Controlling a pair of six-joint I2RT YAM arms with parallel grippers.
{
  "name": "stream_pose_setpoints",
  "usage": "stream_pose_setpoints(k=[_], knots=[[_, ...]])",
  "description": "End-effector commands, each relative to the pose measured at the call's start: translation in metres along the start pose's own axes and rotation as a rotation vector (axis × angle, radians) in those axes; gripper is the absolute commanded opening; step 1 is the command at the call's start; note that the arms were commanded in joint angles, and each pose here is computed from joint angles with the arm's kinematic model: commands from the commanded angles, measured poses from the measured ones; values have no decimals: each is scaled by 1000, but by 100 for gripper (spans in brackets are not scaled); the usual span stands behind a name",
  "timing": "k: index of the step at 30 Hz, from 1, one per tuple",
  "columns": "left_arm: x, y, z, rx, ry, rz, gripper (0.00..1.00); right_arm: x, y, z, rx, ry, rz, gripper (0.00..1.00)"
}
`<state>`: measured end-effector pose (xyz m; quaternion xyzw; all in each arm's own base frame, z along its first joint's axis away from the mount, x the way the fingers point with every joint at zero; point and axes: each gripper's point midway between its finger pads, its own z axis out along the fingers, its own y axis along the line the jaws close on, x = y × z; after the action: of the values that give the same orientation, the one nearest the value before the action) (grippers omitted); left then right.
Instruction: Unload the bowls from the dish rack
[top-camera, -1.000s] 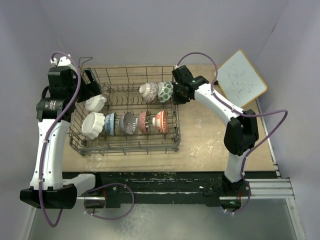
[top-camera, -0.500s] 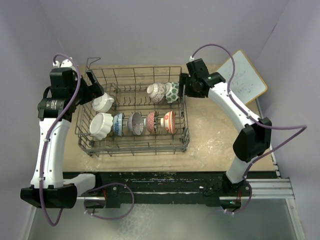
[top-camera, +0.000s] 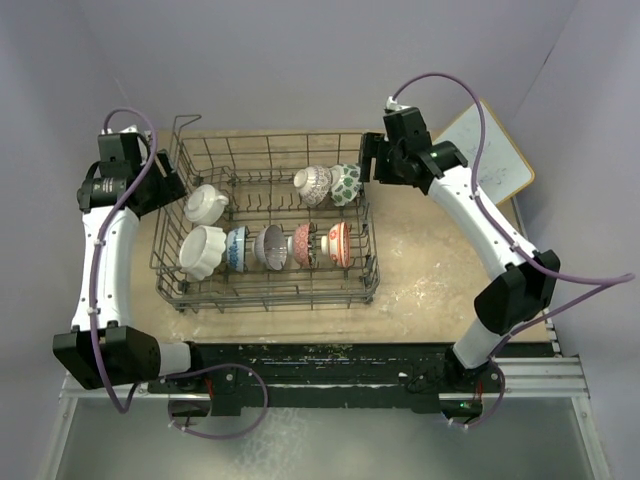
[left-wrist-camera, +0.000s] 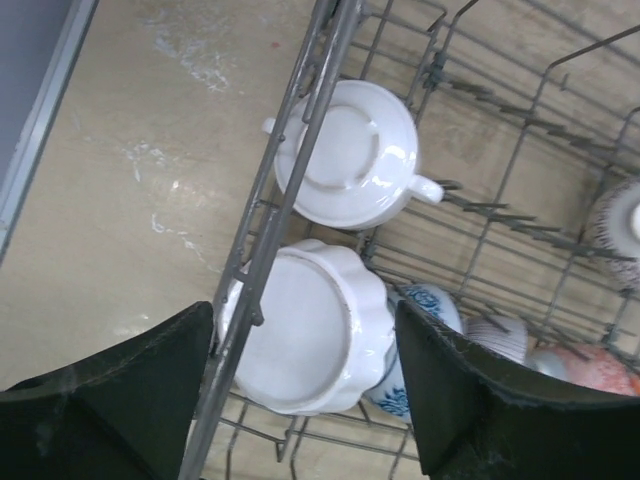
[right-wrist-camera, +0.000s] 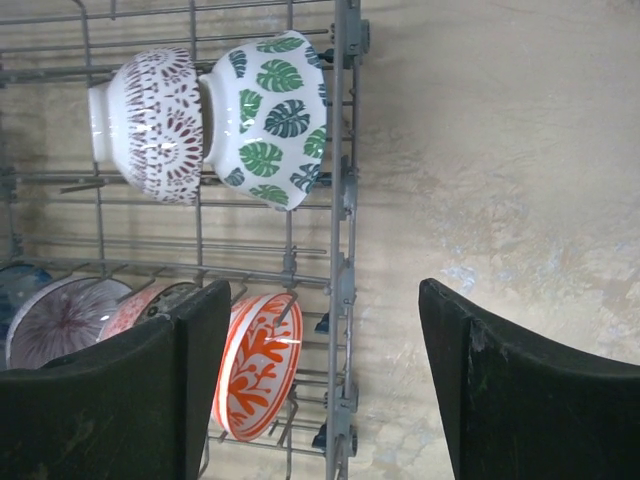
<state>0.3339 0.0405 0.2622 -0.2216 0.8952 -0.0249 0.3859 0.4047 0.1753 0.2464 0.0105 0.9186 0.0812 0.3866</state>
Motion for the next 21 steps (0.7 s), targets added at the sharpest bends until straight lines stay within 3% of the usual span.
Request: stream_pose_setpoints(k=[1,4,9,11,12,21], knots=[[-9,7,10,-20,-76,30,66,-15,9,-24,-71,-62,-6,76],[-9,15,18,-65,-83,36,45,-14,12,-25,-82,-49,0,75],[-13,27,31,-129,-95,76,20,-10,14,-27,-95,-42,30,75],[-16,28,39,-142,-91,83,3,-10,13,-27,-93,-40,30,75],[-17,29,43,-152,-88,83,0,-10,13,-28,-91,-39,33,74],[-30,24,77,-142,-84,75,0,-19,21,-25,-110,-41,73,73]])
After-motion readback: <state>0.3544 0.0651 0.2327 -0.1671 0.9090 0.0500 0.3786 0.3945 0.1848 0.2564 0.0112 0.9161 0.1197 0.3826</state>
